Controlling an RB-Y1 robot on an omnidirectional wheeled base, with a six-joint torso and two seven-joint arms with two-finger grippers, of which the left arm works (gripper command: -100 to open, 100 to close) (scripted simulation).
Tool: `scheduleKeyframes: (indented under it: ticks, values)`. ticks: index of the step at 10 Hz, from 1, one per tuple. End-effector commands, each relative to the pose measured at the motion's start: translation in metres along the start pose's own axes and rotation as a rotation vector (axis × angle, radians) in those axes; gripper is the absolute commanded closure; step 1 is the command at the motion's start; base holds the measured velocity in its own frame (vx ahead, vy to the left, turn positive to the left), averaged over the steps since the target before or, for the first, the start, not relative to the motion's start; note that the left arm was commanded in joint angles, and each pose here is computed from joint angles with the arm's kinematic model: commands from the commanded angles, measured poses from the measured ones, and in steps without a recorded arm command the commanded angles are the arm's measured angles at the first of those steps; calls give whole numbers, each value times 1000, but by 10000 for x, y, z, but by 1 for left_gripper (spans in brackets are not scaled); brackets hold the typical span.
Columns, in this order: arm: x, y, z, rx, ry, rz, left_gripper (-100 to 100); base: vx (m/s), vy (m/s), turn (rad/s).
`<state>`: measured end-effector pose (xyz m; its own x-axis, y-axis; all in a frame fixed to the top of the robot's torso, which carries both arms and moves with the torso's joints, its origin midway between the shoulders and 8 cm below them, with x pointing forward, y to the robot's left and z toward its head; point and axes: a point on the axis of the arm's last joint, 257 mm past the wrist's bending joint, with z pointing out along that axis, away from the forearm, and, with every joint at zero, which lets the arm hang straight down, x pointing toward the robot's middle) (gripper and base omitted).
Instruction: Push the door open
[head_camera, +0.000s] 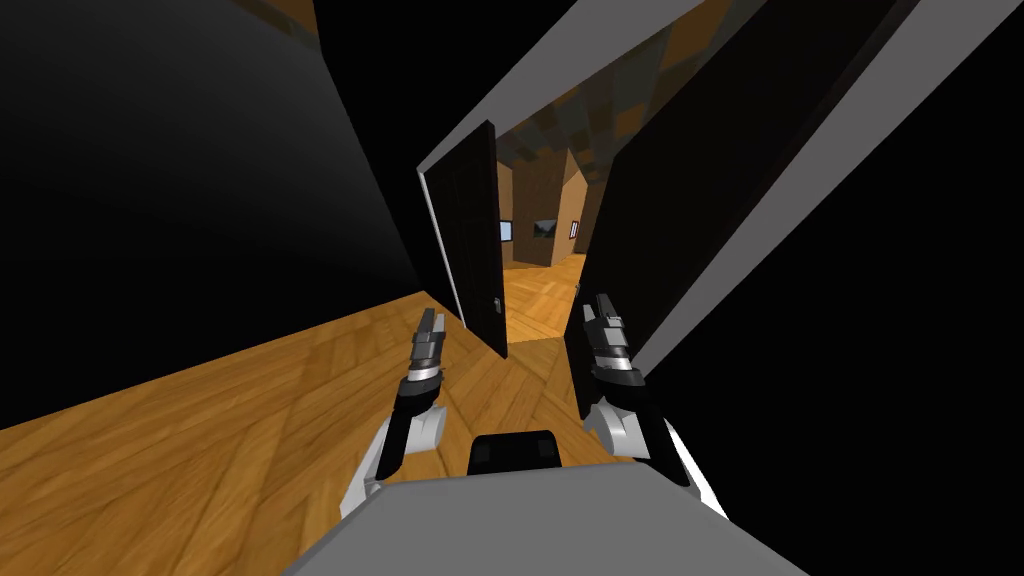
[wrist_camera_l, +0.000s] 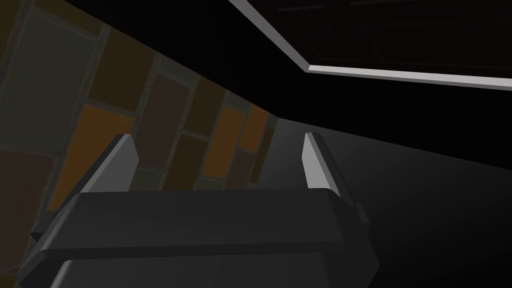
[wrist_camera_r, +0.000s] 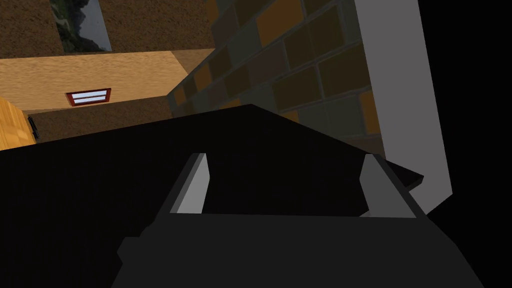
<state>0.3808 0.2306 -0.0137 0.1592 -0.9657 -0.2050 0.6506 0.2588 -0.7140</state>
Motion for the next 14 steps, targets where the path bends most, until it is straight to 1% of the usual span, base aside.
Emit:
scheduleKeyframes:
  ticks: [1,5,6,8,9,10,12,13,14]
  values:
    - [57,142,-26,-22,13,-10,-100,93,65,-126]
    - [193,547,-117,-85,44,-36,-100,81,79,-146]
    - [194,550,-119,-85,44,-36,-100,55,69,-35]
    - [263,761,-173,-118,58,-51,-100,62,63,-133]
    - [265,770,-179,-121,59,-51,-100,54,57,-52]
    - [300,879,-211,-139,66,-58,-100,43,66,-96]
    - [334,987,-245,-157,73,-65,-100,49,69,-113]
    - [369,1100,-281,-176,79,-73,-100,36,67,-74]
    - [369,1100,-281,-176,79,-73,-100,36,59,-80]
